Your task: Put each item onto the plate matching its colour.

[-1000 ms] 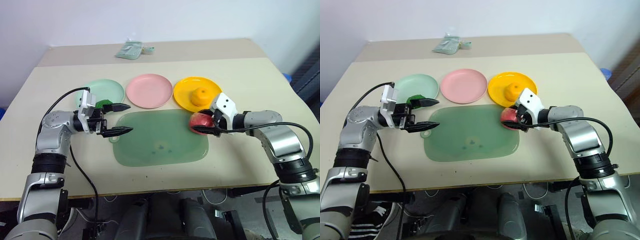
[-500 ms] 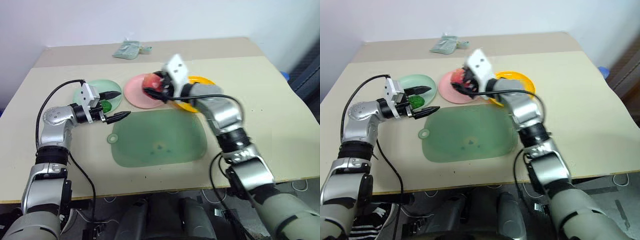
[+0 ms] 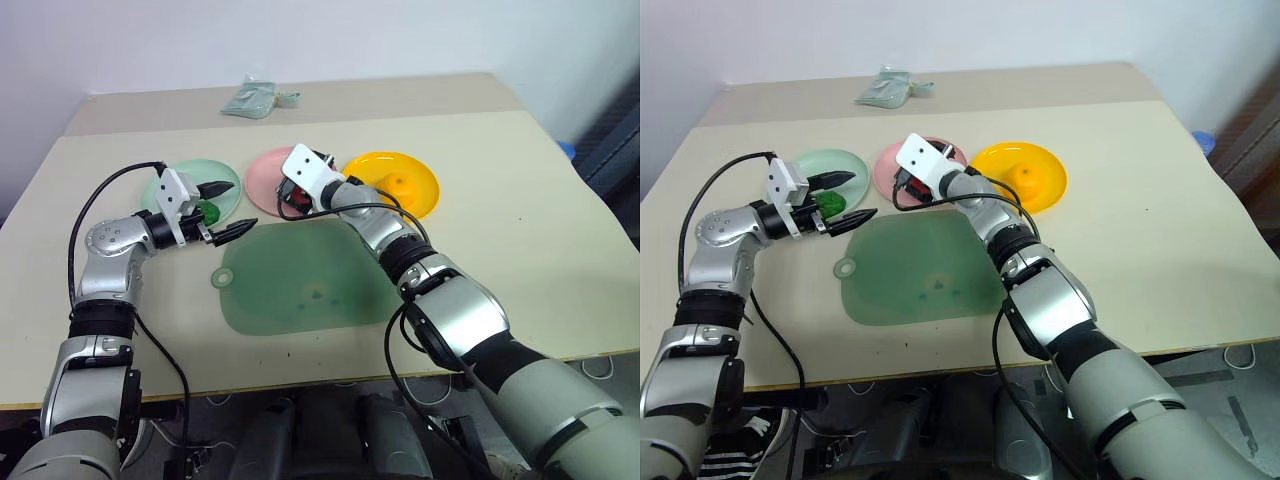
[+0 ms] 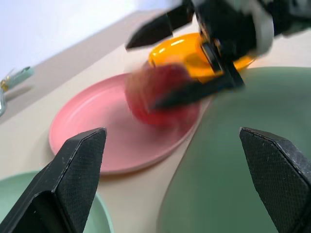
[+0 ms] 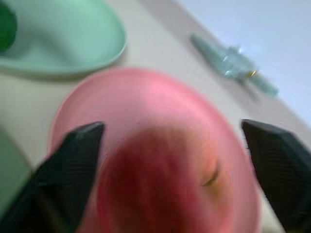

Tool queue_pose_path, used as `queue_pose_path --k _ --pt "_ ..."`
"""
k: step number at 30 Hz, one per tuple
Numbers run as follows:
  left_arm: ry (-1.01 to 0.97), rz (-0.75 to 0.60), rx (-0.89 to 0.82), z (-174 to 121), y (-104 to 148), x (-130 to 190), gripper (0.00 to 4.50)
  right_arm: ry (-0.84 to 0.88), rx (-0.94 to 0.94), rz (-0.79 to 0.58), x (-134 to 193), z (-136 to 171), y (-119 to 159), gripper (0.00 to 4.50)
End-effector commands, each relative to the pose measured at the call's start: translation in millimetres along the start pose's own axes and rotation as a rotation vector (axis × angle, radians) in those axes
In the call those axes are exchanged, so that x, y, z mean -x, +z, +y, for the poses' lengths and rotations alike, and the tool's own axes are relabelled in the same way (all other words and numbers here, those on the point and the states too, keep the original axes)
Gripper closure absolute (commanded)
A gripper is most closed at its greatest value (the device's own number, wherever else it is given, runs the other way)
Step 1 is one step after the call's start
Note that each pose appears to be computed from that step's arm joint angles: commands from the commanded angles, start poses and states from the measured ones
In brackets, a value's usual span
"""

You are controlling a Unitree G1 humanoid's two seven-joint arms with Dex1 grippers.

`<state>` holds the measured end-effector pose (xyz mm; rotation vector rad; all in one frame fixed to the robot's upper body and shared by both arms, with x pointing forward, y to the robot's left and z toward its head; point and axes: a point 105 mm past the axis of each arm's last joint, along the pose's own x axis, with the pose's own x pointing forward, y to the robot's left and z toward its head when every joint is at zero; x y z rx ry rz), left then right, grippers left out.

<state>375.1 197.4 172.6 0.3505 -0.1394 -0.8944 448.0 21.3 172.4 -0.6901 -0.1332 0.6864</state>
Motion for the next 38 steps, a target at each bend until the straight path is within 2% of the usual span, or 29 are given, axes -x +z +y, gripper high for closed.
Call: queue_pose_path --k 1,3,7,10,13,19,23,31,38 --pt "0.020 -0.025 -0.031 5 10 5 0.00 -0.053 0.068 -0.075 0 -12 19 0.06" --pt "0.012 -0.033 -0.036 5 12 4 0.00 -0.064 0.001 -0.121 3 -19 26 0.06" --pt "-0.036 -0.057 -0.028 -1 17 2 0.00 0.054 -0.322 -0.310 21 -31 44 0.06" --pt "-0.075 -0.082 -0.020 -5 20 5 0.00 0.198 -0.409 -0.454 58 -35 52 0.06" --pt "-0.115 -0.112 -0.001 -10 23 8 0.00 0.288 -0.415 -0.525 98 -33 52 0.06" --pt "-0.310 -0.159 0.172 -35 30 19 0.00 0.429 -0.383 -0.426 168 -16 27 0.06" --pt "-0.365 -0.197 0.199 -44 40 15 0.00 0.457 -0.400 -0.334 209 -5 4 0.06" --pt "-0.416 -0.187 0.215 -53 36 7 0.00 0.397 -0.386 -0.205 232 0 -20 0.06" --pt "-0.443 -0.180 0.216 -49 34 3 0.00 0.333 -0.390 -0.180 233 -2 -25 0.06"
